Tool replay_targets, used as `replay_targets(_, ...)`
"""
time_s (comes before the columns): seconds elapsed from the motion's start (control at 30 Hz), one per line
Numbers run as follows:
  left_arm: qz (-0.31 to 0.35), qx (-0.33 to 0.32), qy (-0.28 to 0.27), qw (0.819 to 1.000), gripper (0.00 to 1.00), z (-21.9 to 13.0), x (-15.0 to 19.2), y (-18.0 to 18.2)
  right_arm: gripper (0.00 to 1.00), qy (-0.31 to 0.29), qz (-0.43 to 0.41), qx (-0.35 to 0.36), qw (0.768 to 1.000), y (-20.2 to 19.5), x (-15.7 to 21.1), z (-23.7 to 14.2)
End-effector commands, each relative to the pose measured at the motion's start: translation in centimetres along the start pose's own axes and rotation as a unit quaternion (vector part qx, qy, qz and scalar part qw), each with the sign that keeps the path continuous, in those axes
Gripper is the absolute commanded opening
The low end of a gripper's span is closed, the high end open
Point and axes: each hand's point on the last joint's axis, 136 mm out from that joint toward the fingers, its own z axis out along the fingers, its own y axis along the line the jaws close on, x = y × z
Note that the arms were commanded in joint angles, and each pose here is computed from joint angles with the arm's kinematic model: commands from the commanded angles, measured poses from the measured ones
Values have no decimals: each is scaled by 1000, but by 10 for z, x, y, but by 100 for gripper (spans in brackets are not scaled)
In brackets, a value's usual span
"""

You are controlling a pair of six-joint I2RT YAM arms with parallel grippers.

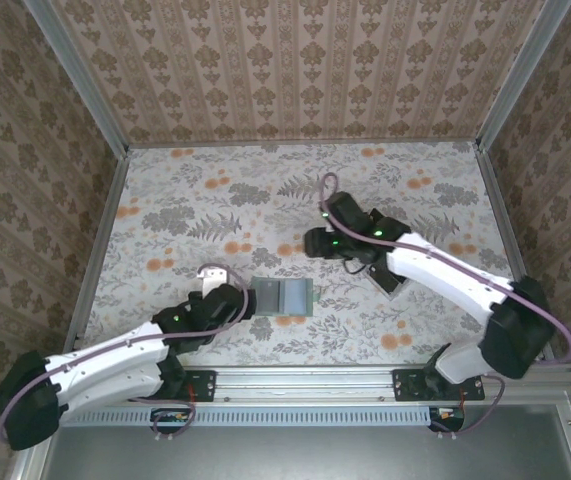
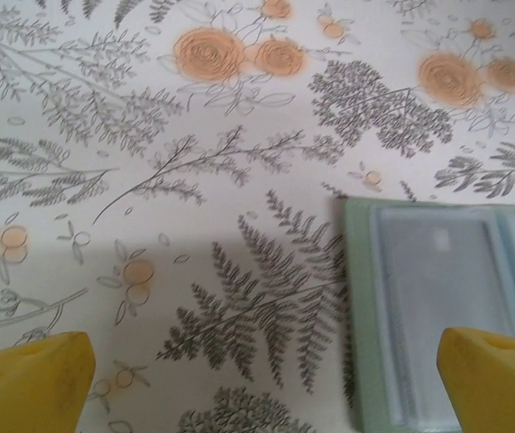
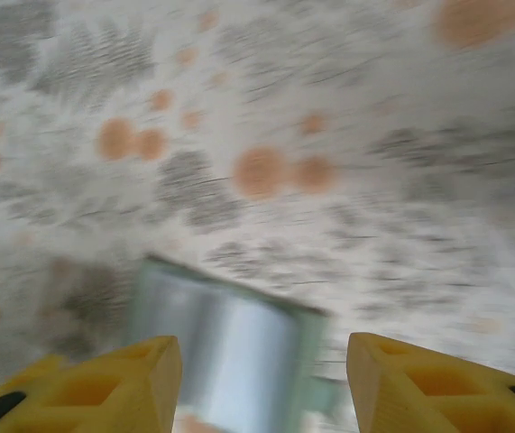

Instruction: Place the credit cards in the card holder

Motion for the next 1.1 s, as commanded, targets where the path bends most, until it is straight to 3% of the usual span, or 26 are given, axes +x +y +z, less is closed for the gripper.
replay_targets(0.0, 14, 23, 0, 1000, 100, 0, -15, -16, 52, 21, -74, 144, 987, -75, 23, -24)
replay_targets(0.27, 28, 21, 11, 999, 100, 8, -31, -25, 53, 93, -91, 228, 965, -132, 38, -32)
replay_targets(1.07, 27, 7, 37, 999, 100, 20, -25, -24, 44, 179, -110, 281, 936, -163, 79, 18)
